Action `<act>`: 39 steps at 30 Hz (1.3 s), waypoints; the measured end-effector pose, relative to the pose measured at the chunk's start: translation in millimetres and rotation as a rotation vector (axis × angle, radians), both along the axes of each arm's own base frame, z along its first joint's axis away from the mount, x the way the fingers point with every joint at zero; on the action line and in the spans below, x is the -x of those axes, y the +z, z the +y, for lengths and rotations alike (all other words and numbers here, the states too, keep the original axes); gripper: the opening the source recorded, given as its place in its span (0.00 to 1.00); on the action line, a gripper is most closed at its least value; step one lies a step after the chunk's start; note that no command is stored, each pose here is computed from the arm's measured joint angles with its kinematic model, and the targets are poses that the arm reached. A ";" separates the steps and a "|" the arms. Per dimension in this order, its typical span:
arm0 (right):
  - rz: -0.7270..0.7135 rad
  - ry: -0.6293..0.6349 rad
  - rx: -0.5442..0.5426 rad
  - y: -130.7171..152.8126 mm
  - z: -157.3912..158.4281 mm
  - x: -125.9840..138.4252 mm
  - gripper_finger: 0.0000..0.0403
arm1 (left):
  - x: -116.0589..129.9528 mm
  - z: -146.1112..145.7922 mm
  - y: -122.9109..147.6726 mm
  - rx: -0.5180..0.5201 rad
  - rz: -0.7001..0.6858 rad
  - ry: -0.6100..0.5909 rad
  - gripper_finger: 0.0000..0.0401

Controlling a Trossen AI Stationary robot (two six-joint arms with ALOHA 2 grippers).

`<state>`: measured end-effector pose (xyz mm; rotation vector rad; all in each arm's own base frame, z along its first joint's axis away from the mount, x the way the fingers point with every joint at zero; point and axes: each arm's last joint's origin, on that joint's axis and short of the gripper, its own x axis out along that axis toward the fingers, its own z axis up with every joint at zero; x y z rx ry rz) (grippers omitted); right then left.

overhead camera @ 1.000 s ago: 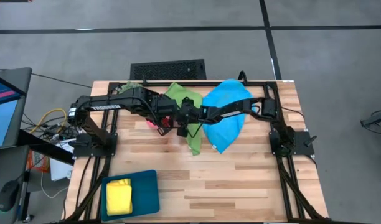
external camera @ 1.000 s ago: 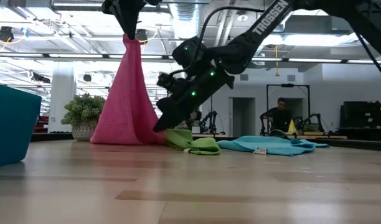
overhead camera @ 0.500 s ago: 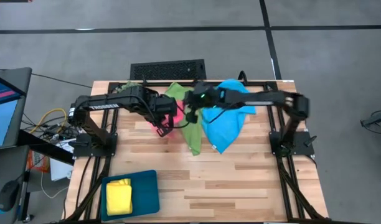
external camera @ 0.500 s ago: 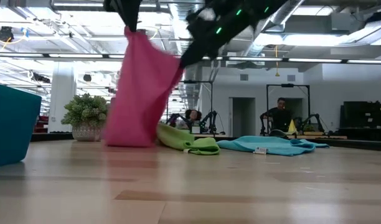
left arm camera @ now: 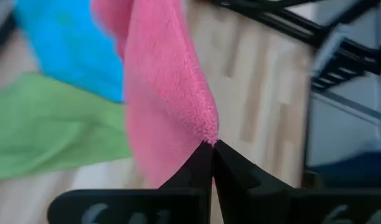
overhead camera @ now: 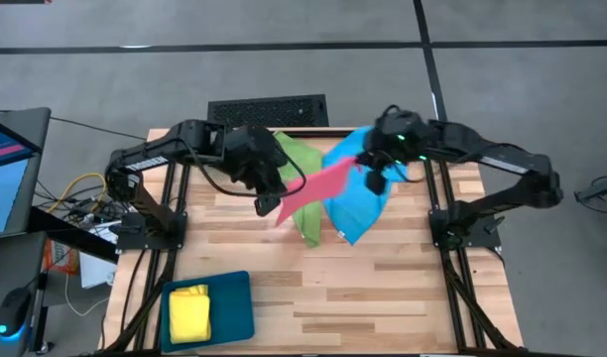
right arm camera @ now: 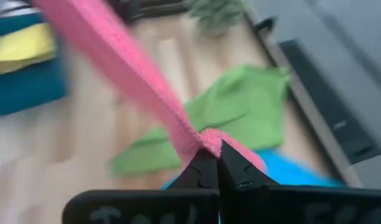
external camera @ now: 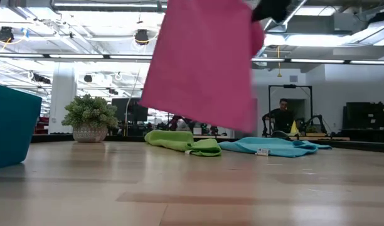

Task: Fold microfiber towels
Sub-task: Fold the pink microfiber towel

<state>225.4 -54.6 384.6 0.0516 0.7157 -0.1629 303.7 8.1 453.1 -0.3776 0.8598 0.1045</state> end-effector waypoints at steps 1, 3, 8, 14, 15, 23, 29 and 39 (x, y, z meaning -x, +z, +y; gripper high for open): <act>0.017 0.019 -0.032 1.5 6.2 8.2 0.01 | -1.2 -0.6 -1.2 0.014 0.004 -0.017 0.00; 0.055 0.048 -0.093 3.5 17.8 24.0 0.01 | -6.1 -1.9 -6.3 0.026 0.022 -0.030 0.00; 0.152 0.117 -0.220 3.6 44.2 50.6 0.01 | -18.6 -4.6 -21.4 0.028 0.095 -0.040 0.00; 0.168 0.092 -0.178 2.8 60.5 53.8 0.01 | -31.8 -4.8 -38.7 -0.076 0.171 -0.125 0.00; 0.173 0.054 -0.143 1.7 60.1 53.9 0.01 | -31.2 -1.7 -40.4 -0.105 0.192 -0.114 0.00; 0.139 -0.159 -0.038 1.7 55.0 49.2 0.01 | -21.2 21.3 -40.9 -0.344 0.297 0.068 0.00; 0.153 -0.199 -0.154 -4.7 74.7 40.0 0.01 | -16.7 -1.0 -41.1 -0.363 0.324 0.032 0.00; 0.296 -0.171 -0.278 -46.7 181.8 15.4 0.03 | -7.1 -100.4 -62.8 -0.312 0.336 -0.126 0.00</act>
